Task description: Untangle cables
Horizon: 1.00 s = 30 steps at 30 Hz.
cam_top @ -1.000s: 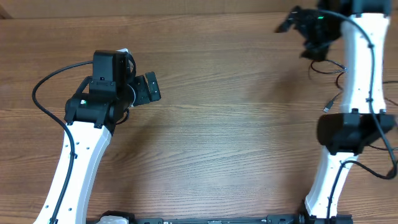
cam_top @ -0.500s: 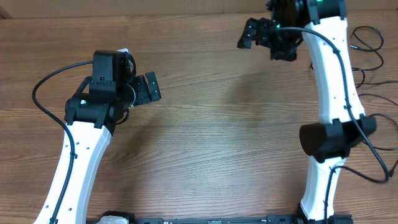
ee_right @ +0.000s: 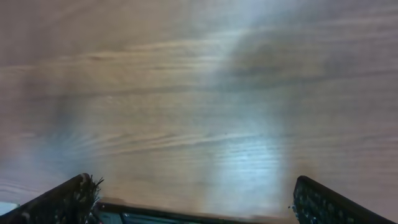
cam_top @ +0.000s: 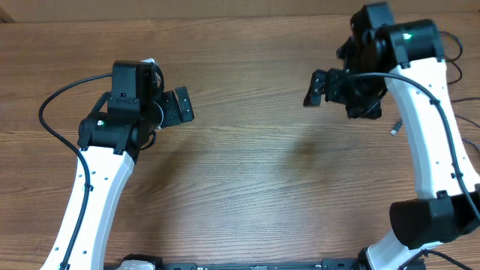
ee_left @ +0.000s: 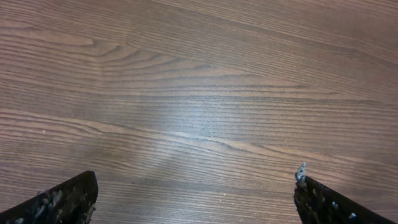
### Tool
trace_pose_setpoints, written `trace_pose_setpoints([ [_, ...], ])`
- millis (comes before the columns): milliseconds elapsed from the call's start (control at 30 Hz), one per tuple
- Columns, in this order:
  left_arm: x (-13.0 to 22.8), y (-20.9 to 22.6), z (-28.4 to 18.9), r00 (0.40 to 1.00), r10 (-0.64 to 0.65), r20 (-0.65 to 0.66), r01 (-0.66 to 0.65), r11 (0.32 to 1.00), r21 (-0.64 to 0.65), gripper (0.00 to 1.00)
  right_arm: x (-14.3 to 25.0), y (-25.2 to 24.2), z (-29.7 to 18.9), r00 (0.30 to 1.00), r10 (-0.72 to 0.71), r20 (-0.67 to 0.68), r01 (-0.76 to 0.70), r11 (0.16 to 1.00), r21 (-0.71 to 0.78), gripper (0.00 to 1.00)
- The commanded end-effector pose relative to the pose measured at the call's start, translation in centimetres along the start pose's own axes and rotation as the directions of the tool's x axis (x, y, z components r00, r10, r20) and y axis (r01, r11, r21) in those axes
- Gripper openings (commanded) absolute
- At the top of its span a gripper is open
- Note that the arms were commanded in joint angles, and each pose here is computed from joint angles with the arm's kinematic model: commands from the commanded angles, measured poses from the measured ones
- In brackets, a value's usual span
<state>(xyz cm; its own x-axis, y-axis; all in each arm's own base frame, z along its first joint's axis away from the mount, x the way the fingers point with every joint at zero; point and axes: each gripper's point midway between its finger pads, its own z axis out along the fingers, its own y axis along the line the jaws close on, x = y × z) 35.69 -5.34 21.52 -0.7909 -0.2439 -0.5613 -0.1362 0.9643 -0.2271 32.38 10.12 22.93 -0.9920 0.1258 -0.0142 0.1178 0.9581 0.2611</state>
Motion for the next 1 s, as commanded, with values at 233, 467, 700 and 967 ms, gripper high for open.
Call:
trace_pose_setpoints([
  [233, -0.4, -0.2, -0.2, 1.0, 0.011, 0.011, -0.011, 1.0, 0.011, 1.0, -1.7, 0.3, 0.5, 0.997, -0.025, 0.071, 0.026, 1.0, -0.012, 1.0],
  [467, -0.4, -0.2, -0.2, 1.0, 0.011, 0.011, -0.011, 1.0, 0.01, 0.99, -3.9, 1.1, 0.2, 0.986, -0.045, 0.161, 0.052, 0.998, -0.037, 1.0],
  [700, -0.4, -0.2, -0.2, 1.0, 0.011, 0.011, -0.011, 1.0, 0.01, 0.99, -4.0, 1.1, 0.2, 0.985, -0.046, 0.164, 0.053, 0.998, -0.038, 1.0],
  [967, -0.4, -0.2, -0.2, 1.0, 0.011, 0.012, -0.011, 1.0, 0.011, 1.0, -4.0, 1.1, 0.2, 0.985, -0.046, 0.164, 0.053, 0.998, -0.038, 1.0],
])
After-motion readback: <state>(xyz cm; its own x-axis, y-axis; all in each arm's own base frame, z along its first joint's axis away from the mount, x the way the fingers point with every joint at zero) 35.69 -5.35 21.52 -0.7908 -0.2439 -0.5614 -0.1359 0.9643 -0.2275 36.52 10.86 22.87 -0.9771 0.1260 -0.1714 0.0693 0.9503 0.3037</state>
